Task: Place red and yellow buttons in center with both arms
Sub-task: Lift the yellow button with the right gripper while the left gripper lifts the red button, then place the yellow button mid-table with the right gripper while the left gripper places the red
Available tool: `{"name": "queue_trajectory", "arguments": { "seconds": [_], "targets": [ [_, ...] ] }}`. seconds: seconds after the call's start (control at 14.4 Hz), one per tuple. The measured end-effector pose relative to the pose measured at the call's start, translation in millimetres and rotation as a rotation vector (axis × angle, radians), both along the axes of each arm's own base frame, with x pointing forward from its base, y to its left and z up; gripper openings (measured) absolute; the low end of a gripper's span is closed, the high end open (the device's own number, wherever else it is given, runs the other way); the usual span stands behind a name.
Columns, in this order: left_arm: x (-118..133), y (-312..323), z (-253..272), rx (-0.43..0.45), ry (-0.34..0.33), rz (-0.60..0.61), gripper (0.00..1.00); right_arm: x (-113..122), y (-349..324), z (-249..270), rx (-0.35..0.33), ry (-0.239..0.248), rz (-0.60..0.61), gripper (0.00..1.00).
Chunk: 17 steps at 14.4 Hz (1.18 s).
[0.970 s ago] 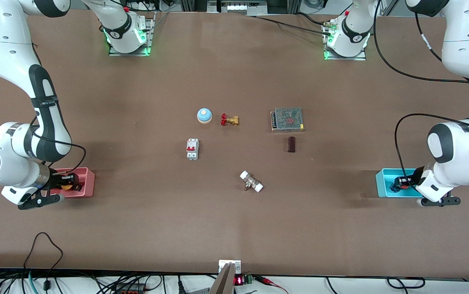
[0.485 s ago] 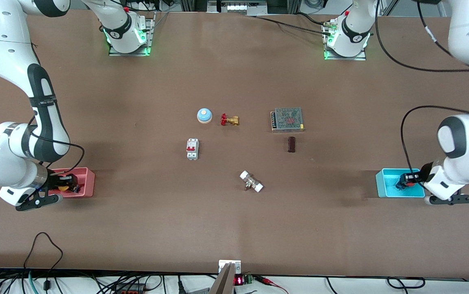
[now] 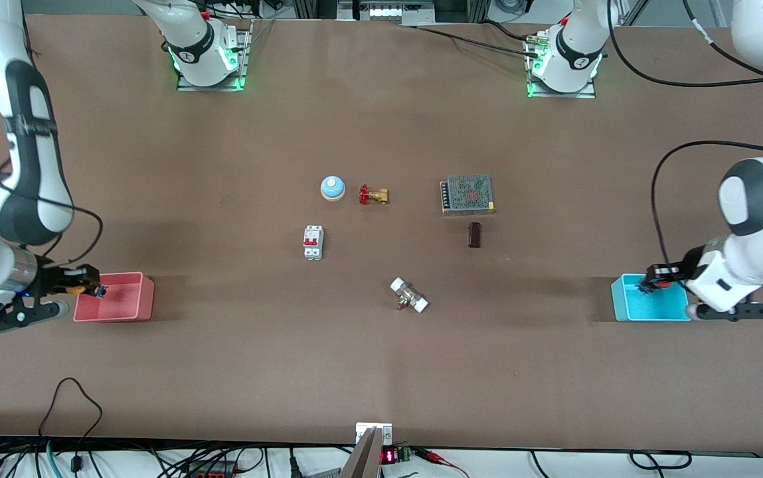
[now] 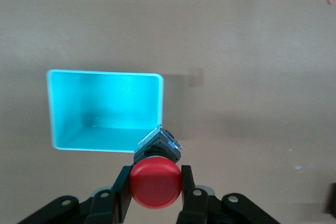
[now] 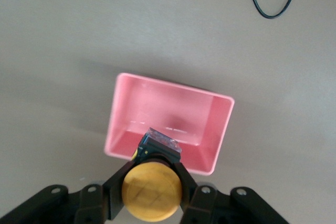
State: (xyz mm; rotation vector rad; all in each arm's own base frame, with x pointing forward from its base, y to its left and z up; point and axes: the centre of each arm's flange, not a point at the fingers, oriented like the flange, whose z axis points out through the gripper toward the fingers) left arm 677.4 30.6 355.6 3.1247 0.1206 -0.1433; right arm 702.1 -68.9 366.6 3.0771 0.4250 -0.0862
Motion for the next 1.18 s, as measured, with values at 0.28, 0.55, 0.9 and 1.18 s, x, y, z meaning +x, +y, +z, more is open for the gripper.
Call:
{"name": "queue_trajectory", "arguments": {
  "seconds": [0.28,0.55,0.9,1.18],
  "targets": [
    [-8,-85,-13,0.016,0.031,0.073,0.41,-3,111,11,0.004,0.003,-0.036,0.37],
    [-21,-139,-34,0.035,0.058,0.135,0.41,-21,223,-26,0.068,0.068,0.020,0.37],
    [-31,-208,-84,0.015,0.040,0.216,0.41,-36,277,-82,0.064,0.098,0.049,0.37],
    [-33,-231,-110,-0.011,0.030,0.256,0.41,-45,287,-122,0.054,0.080,-0.028,0.37]
  ]
}}
